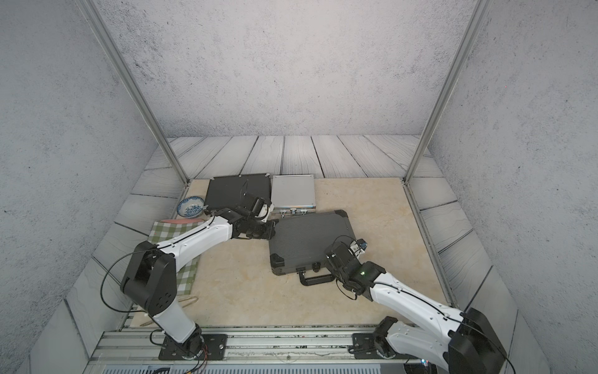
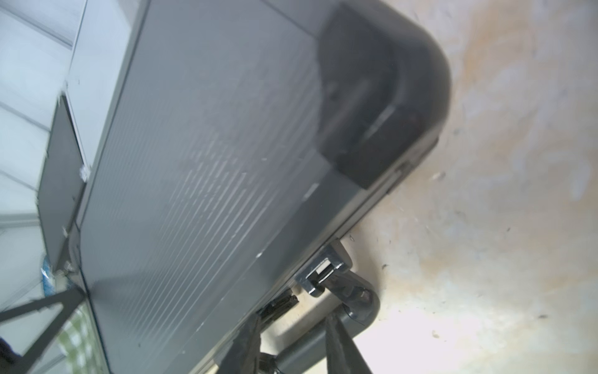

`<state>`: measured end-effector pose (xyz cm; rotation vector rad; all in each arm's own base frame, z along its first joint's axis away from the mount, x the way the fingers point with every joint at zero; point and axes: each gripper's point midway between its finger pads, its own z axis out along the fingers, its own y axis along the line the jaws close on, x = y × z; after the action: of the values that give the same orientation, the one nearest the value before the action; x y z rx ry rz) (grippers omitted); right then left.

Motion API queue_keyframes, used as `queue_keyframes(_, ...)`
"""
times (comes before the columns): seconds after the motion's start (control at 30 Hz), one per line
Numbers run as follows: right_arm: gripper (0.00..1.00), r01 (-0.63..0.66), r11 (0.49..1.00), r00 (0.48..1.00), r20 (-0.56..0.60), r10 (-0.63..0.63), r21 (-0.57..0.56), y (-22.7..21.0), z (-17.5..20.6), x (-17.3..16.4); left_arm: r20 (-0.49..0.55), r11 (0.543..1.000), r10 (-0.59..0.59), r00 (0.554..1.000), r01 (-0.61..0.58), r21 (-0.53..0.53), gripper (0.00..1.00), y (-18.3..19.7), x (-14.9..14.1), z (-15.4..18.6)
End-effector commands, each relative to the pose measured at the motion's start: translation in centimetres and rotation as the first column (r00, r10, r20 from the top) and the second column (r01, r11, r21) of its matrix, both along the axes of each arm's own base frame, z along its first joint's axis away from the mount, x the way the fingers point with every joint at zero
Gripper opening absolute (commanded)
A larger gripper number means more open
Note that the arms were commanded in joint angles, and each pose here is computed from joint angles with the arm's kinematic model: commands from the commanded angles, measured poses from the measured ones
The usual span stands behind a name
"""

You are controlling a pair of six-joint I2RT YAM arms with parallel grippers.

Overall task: Close the poker set cases
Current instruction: Fasten the fastener on the poker set case.

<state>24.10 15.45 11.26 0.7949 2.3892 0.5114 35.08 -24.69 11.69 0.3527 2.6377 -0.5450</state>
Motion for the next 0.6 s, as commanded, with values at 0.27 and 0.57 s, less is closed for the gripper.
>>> queue_keyframes(0.27,0.6,-0.291,0.927,0.957,-0.058,0.285,-0.237,-1.6,4.2,2.8,-0.09,0.997,0.059,0.994,-0.055,0.05,0.31,3.6,-2.2,0.0)
queue_keyframes(0.57,0.88,-0.366,0.898,0.925,-0.196,0.325,-0.244,-4.8,2.9,5.7,-0.096,0.998,0.061,0.994,-0.061,0.009,0.48,4.3,-3.0,0.7)
